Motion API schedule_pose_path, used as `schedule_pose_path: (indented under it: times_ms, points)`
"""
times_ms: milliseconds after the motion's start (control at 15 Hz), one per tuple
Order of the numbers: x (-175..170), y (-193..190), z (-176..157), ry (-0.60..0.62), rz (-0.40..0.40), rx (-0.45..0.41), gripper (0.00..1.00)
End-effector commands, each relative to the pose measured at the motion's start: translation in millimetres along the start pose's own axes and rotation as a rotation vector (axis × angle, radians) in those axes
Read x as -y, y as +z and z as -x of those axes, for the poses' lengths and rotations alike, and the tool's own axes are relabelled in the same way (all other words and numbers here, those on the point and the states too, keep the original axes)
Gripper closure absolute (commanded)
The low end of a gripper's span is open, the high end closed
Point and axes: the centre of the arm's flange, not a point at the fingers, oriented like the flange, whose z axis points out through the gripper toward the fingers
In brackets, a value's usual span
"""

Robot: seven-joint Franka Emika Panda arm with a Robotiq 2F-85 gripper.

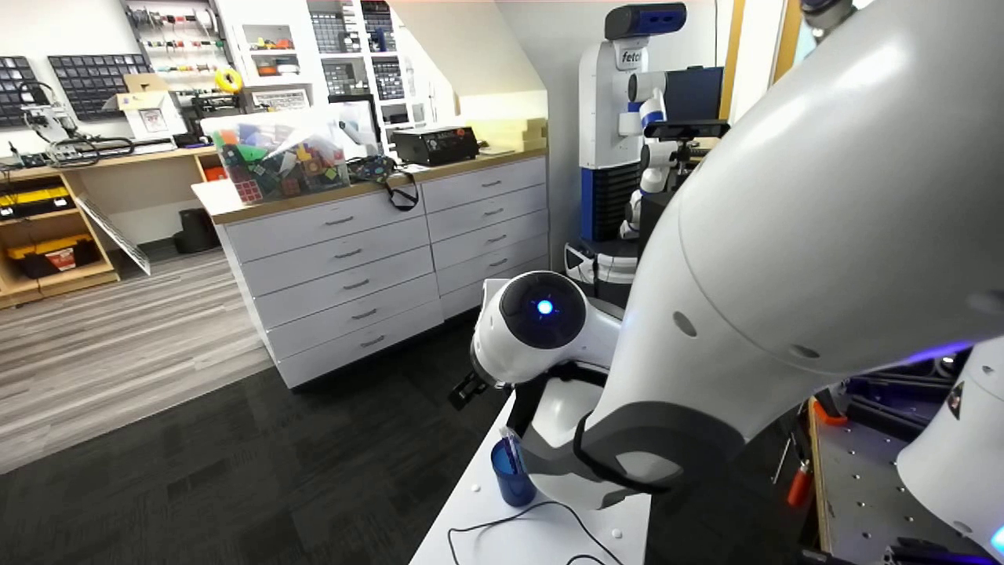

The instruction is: Remove the marker from the cup and put it on the table

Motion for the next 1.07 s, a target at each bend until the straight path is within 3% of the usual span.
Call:
schedule_pose_path:
  times_ms: [0,1000]
  points:
    - [-3.0,-11.7,-3.7,0.046,-0.012,0.073,0.0]
    - [-8.4,-1.8,-5.9,0.178,-0.051,0.296,0.0]
